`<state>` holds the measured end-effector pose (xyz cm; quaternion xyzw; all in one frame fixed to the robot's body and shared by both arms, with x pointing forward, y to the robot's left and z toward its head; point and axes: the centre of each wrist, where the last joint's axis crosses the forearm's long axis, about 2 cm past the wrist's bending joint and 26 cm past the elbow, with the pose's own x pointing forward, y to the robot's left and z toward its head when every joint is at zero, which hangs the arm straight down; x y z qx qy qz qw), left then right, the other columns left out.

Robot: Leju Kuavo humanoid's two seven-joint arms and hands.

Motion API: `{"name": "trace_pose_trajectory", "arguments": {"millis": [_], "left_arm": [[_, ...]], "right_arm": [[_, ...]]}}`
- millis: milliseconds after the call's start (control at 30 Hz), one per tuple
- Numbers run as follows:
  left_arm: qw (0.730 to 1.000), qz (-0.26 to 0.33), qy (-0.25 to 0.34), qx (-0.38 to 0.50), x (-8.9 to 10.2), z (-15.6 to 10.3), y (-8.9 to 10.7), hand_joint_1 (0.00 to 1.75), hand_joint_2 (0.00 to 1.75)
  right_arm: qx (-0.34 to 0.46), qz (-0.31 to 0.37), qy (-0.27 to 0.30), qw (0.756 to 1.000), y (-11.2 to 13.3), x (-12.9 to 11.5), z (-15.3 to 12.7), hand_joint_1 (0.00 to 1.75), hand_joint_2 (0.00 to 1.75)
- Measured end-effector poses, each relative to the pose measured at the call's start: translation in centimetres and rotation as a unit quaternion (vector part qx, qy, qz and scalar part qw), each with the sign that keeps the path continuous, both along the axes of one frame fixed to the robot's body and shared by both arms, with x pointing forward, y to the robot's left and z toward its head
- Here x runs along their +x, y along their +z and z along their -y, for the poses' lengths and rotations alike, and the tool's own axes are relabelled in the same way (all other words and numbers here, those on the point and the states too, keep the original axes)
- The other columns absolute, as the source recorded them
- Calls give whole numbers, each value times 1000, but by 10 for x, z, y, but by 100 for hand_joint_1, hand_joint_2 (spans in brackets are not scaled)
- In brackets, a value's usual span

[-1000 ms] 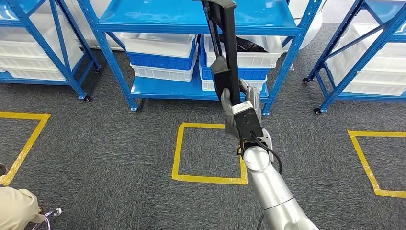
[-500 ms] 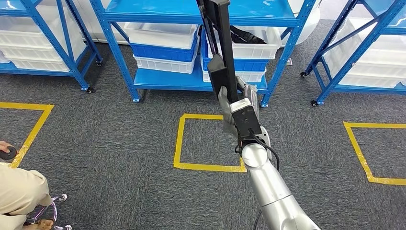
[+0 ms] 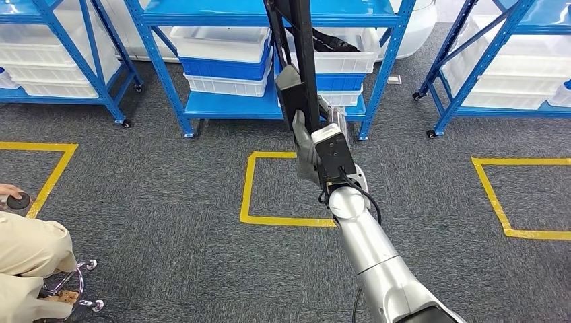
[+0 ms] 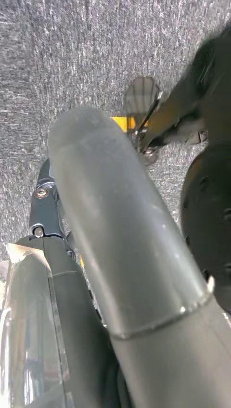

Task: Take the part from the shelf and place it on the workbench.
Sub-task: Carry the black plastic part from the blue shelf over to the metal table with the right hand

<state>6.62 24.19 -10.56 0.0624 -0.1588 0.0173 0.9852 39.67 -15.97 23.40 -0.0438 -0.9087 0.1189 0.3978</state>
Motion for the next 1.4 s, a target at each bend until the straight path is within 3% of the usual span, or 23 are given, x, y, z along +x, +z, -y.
{"name": "trace_pose_trajectory", "arguments": {"millis": [1400], "left_arm": [[1000, -6, 13, -7, 0, 3, 0, 0, 0]], "right_arm": [[31, -20, 17, 999, 1, 10, 2, 175, 175]]}}
